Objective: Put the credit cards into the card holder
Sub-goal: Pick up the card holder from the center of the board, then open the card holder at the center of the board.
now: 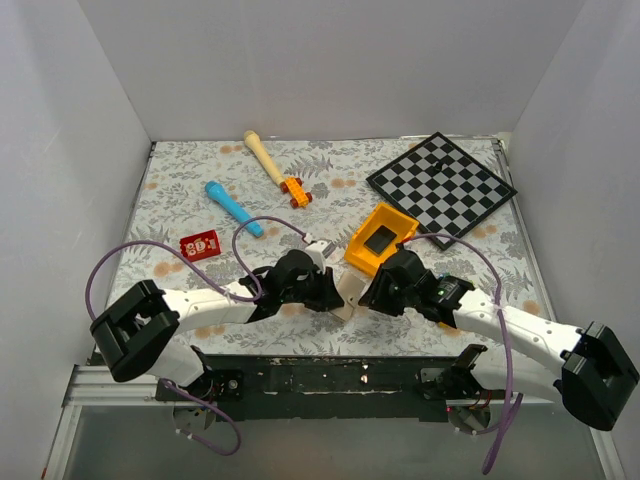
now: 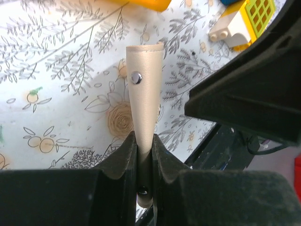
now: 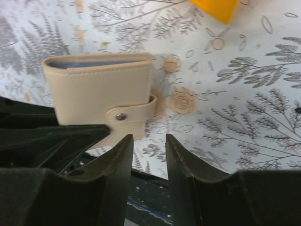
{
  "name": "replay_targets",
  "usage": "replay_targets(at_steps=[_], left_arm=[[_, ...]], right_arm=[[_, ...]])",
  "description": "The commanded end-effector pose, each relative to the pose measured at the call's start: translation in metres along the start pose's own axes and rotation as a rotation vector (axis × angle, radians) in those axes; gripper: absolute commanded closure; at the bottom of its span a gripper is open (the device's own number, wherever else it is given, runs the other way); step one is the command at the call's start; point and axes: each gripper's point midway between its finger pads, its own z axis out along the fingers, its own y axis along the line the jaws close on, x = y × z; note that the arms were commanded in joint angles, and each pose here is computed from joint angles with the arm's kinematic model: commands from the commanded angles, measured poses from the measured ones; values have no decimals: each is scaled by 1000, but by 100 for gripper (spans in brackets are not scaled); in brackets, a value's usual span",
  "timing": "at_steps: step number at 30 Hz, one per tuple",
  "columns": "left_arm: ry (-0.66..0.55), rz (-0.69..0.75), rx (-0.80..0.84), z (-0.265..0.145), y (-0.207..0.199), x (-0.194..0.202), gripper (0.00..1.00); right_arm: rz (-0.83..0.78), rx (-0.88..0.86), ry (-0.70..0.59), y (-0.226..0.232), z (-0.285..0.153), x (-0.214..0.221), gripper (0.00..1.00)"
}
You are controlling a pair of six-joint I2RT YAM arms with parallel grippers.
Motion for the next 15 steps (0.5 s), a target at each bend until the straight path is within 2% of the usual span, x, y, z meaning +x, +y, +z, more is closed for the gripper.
replay_targets(at_steps=[1, 5, 15], left_arm=[[-72, 81, -75, -11, -11, -31, 100], [-81, 106, -68, -13, -24, -36, 100], [-84, 149, -51, -13, -44, -31, 100]], right_arm=[[-15, -52, -43, 23, -22, -14, 56], [-21, -106, -55, 40, -28, -19, 55], [-12, -118, -53, 48, -26, -22, 54]])
